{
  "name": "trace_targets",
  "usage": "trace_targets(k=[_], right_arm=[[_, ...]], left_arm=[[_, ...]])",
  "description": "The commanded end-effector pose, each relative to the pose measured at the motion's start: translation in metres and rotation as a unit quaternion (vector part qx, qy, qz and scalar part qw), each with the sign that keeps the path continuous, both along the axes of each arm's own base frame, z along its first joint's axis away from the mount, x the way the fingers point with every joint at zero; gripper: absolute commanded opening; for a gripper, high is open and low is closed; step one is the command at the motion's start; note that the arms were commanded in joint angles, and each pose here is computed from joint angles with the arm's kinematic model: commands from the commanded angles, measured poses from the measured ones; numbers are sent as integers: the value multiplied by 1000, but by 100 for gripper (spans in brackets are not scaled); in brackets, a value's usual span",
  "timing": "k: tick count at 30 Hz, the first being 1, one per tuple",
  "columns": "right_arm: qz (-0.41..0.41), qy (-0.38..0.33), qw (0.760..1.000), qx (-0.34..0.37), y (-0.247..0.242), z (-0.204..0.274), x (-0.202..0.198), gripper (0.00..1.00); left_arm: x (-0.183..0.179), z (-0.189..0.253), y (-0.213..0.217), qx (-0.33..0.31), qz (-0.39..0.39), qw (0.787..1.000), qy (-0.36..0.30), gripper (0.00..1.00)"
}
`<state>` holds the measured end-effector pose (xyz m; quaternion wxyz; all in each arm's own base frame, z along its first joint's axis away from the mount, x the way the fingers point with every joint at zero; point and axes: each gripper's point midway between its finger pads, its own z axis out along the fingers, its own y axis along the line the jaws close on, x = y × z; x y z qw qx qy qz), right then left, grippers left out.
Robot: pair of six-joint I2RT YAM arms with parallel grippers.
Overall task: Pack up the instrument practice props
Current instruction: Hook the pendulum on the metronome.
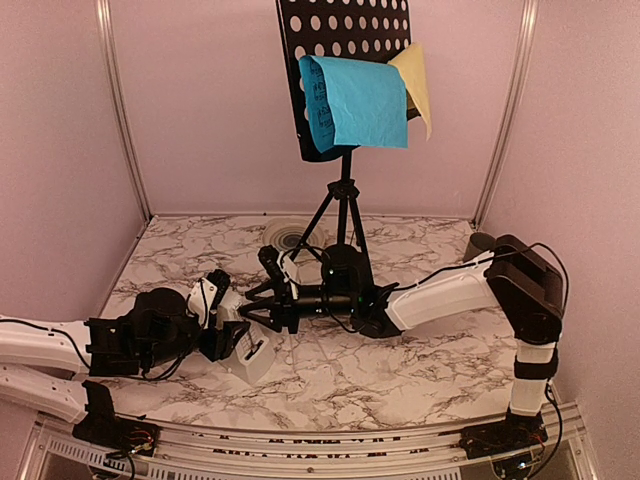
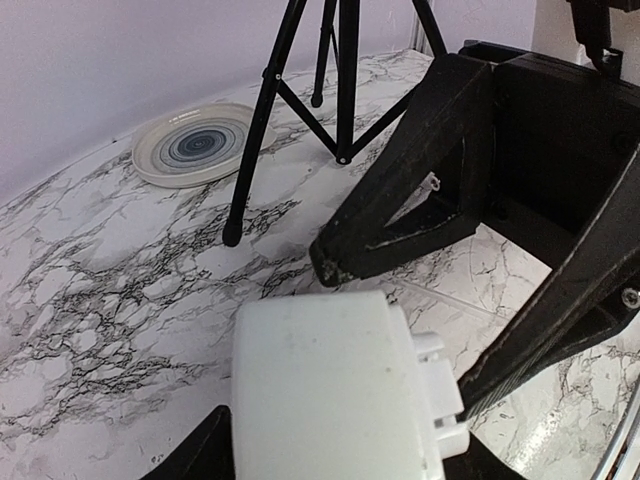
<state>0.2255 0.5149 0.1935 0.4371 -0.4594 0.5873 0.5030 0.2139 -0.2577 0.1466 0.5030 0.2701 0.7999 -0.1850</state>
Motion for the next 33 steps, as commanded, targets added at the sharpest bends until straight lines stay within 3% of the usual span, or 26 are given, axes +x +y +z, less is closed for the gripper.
trace_targets(k=[1, 11, 19, 25, 33], right_arm=[[4, 4, 1000, -13, 3, -8, 5, 44], [14, 8, 1000, -15, 2, -12, 1, 36], [39, 23, 999, 5, -6, -11, 2, 38], [63, 42, 997, 18, -16, -11, 8, 33], [74, 43, 996, 15, -17, -11, 4, 37]], left_arm=[[0, 5, -8, -11, -16, 1000, -7, 64], [0, 2, -9, -7, -18, 1000, -6, 64], [2, -3, -13, 3, -20, 1000, -3, 57], [3, -2, -16, 5, -25, 1000, -8, 57], [3, -3, -17, 5, -27, 1000, -8, 57]])
